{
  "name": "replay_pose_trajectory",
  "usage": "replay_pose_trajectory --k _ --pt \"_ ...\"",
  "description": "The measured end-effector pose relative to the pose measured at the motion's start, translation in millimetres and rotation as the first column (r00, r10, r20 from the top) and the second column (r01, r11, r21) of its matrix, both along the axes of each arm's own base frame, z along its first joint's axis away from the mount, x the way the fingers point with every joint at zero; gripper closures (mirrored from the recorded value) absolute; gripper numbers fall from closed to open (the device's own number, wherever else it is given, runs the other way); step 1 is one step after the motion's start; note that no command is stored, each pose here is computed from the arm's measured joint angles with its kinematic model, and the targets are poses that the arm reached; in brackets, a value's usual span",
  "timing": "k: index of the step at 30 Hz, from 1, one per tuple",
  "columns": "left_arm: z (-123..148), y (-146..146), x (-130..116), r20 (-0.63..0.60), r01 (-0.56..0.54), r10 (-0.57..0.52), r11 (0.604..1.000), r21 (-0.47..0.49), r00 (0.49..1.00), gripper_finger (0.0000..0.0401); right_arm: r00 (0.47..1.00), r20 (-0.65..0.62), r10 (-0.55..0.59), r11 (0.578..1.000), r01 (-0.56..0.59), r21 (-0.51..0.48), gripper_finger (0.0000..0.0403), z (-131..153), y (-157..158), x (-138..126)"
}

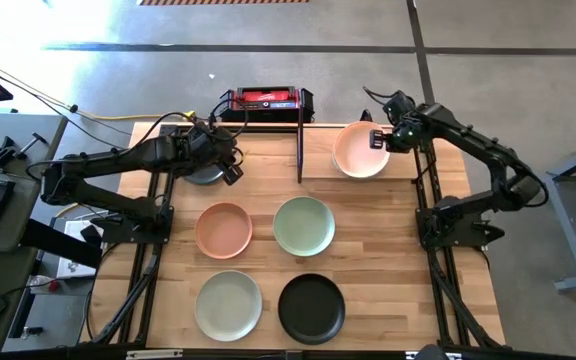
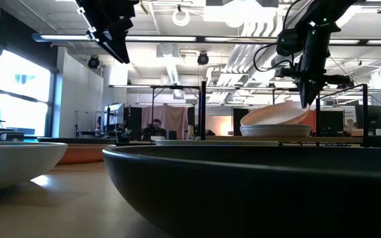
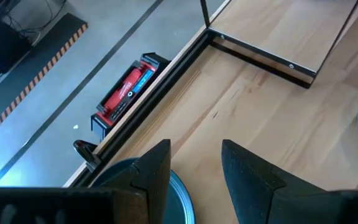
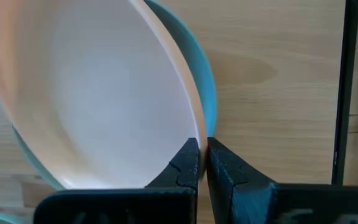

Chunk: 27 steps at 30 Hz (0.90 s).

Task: Place and stack plates onto a shelf
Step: Stack the light pink plate on top of the light blue plate on the shelf

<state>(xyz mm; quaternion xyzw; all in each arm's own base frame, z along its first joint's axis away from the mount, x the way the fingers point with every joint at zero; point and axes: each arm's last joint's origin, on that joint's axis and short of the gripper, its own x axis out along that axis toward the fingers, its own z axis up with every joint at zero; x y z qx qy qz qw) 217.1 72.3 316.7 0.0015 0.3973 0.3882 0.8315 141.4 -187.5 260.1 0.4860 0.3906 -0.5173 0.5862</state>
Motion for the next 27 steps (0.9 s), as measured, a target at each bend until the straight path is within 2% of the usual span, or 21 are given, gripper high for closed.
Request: replay_pose_trajectory --k 27 --pt "0.0 1.7 -0.5 -0.005 -0.001 0.001 1.000 0.002 1.000 0.0268 1.000 -0.005 -0.001 1.000 0.001 0.000 0.0402 -1.0 -0.8 0.5"
